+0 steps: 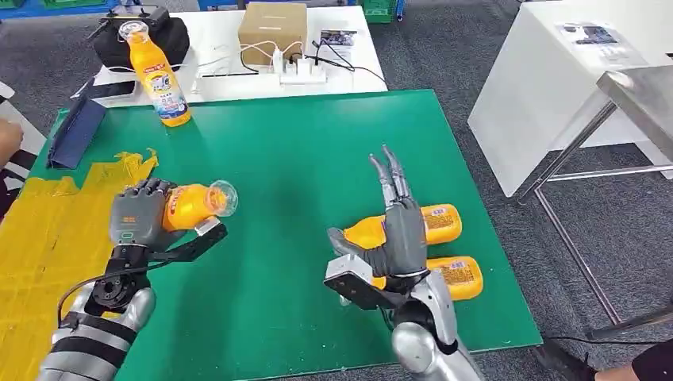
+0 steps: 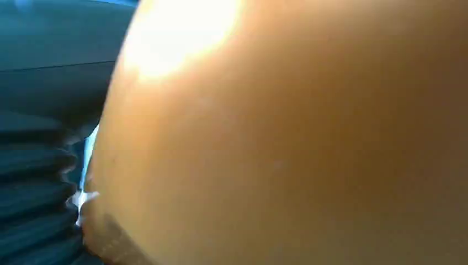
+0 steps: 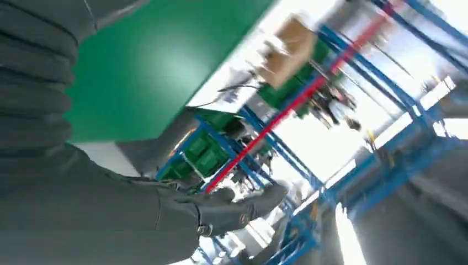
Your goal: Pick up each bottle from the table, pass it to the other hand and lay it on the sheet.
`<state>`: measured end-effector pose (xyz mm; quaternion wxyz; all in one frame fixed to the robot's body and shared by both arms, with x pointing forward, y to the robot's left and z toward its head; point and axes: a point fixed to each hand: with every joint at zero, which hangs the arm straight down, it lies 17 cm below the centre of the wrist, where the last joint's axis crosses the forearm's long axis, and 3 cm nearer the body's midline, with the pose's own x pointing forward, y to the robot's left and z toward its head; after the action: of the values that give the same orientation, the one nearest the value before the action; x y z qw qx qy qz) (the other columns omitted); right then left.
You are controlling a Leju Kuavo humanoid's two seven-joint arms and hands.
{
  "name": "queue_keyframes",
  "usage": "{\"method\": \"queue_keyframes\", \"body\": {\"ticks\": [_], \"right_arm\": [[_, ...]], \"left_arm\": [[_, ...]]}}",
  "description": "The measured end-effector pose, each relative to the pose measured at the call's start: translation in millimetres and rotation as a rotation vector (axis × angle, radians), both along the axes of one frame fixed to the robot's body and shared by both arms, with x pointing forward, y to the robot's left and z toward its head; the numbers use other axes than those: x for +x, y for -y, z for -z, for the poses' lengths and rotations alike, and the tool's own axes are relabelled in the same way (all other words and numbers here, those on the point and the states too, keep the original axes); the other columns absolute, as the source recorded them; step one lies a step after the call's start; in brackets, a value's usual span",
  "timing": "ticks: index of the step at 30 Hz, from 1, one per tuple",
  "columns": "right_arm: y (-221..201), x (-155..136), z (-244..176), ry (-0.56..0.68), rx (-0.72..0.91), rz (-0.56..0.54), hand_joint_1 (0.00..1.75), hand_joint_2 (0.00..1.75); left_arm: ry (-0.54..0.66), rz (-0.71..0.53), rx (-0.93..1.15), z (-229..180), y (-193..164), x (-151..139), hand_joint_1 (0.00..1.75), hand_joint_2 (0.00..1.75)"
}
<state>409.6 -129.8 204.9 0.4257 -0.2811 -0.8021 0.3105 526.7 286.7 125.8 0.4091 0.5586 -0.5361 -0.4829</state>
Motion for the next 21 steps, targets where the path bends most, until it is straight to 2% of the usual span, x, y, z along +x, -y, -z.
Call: {"method": "queue_keyframes", "body": {"ticks": [4,7,14,15,16,21], "right_arm": [[18,10,5,-0.008,-0.09,0.025,0.0,1.75],[37,22,18,-0.059,-0.179,0.029,0.0,1.75],[89,46,44,-0.13,-0.349,0.073,0.0,1.75],[94,48,52,-0.147,-0.39,0.075,0.0,1.75],[99,50,63,-0.17,-0.435,0.069,0.0,1.75],[133,54,118,-0.313,-0.556,0.009,0.0,1.75]], "left_arm": [[-0.101,-0.055,0.059,37,-24,0,1.75,1.75],[-0.156,-0.099,0.094,58,-40,1,1.75,1.75],[-0.208,-0.178,0.114,74,-59,9,1.75,1.75],[-0.208,-0.201,0.111,73,-63,11,1.2,1.75],[-0.21,-0.221,0.11,73,-65,12,0.0,1.75],[-0.243,-0.22,0.072,82,-65,15,0.0,1.75]]}}
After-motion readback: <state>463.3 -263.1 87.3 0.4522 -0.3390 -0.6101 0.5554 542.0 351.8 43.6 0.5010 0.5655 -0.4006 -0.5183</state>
